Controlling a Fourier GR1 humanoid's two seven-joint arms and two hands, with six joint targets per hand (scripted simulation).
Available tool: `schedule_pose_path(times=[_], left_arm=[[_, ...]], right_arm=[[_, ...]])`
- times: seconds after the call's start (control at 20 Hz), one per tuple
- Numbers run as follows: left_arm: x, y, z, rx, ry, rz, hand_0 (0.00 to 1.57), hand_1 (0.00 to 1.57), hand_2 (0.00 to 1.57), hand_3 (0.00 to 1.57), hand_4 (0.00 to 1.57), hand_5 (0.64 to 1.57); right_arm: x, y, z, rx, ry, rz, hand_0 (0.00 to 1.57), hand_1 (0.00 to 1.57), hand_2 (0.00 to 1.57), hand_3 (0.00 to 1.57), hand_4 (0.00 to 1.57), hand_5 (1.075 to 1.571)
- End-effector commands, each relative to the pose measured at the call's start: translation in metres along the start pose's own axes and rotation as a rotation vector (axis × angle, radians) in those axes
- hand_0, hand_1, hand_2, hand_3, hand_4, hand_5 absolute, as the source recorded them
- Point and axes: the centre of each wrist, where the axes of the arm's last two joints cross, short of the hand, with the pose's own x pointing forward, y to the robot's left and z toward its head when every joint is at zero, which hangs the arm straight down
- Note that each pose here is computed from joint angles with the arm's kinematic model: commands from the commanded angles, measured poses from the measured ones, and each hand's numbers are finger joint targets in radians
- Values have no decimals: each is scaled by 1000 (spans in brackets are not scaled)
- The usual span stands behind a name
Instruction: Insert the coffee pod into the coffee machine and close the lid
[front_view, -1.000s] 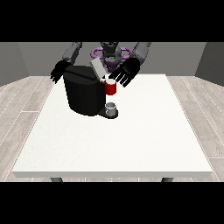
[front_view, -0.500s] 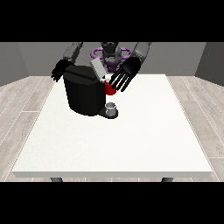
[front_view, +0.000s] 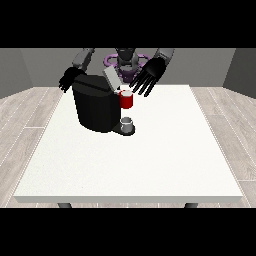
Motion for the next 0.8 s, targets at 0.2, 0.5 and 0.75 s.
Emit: schedule_pose_path(times=[0.2, 0.5, 0.75], left_arm=[[-7, -30, 3, -47, 33, 103, 0, 0, 0, 0, 0, 1571], [-17, -96, 14, 16, 23, 542, 0, 0, 0, 0, 79, 1571], [-41, -161, 44, -6, 52, 797, 0, 0, 0, 0, 0, 1571]], right_arm=[[-18, -11, 18, -26, 70, -24, 0, 0, 0, 0, 427, 1571], [-45, -46, 39, -116, 156, 16, 0, 0, 0, 0, 430, 1571], [-56, -49, 58, -141, 193, -1, 0, 0, 0, 0, 445, 1571]])
